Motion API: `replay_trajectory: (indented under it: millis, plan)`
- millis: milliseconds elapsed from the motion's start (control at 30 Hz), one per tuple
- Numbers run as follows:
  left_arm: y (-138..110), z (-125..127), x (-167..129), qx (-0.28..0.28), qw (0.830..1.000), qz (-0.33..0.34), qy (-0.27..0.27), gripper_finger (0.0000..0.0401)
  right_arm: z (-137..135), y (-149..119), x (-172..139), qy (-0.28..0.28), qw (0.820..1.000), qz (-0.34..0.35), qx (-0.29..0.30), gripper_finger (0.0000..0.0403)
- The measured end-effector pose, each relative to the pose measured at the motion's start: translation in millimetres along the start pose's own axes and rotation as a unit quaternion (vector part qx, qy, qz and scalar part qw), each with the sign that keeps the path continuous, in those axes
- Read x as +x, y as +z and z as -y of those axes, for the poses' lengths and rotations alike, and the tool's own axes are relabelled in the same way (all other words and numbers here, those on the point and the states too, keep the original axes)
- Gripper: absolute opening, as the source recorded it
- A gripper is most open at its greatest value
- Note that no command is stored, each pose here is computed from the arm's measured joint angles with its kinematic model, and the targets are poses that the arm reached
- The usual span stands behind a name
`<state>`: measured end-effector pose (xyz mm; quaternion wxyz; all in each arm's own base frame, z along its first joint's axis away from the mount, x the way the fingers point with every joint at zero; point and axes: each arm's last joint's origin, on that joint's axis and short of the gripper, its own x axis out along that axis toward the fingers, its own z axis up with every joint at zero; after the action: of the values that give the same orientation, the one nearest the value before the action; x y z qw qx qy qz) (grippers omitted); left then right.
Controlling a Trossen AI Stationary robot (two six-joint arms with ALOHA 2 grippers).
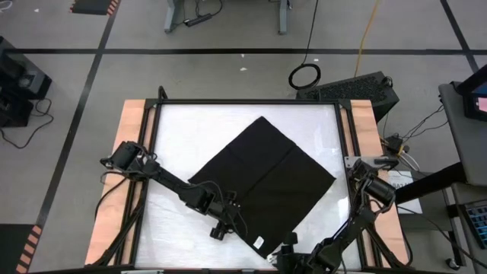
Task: Roll napkin
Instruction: Roll the black napkin
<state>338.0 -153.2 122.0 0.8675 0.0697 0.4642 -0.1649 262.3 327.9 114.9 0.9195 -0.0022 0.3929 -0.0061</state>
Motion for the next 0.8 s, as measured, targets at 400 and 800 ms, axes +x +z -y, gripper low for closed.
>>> replay_trajectory:
  millis: [400, 800]
  plan:
    - [0.8, -2.6, 1.3, 0.012, 1.000, 0.008, 0.001, 0.0278, 10.7, -3.0, 5.0, -0.020, 0.998, -0.055, 0.000, 0.0123]
    - [1.0, -3.6, 1.4, 0.011, 1.000, 0.011, 0.013, 0.0278, 24.2, 25.3, -22.0, -0.039, 0.991, -0.093, -0.093, 0.0002]
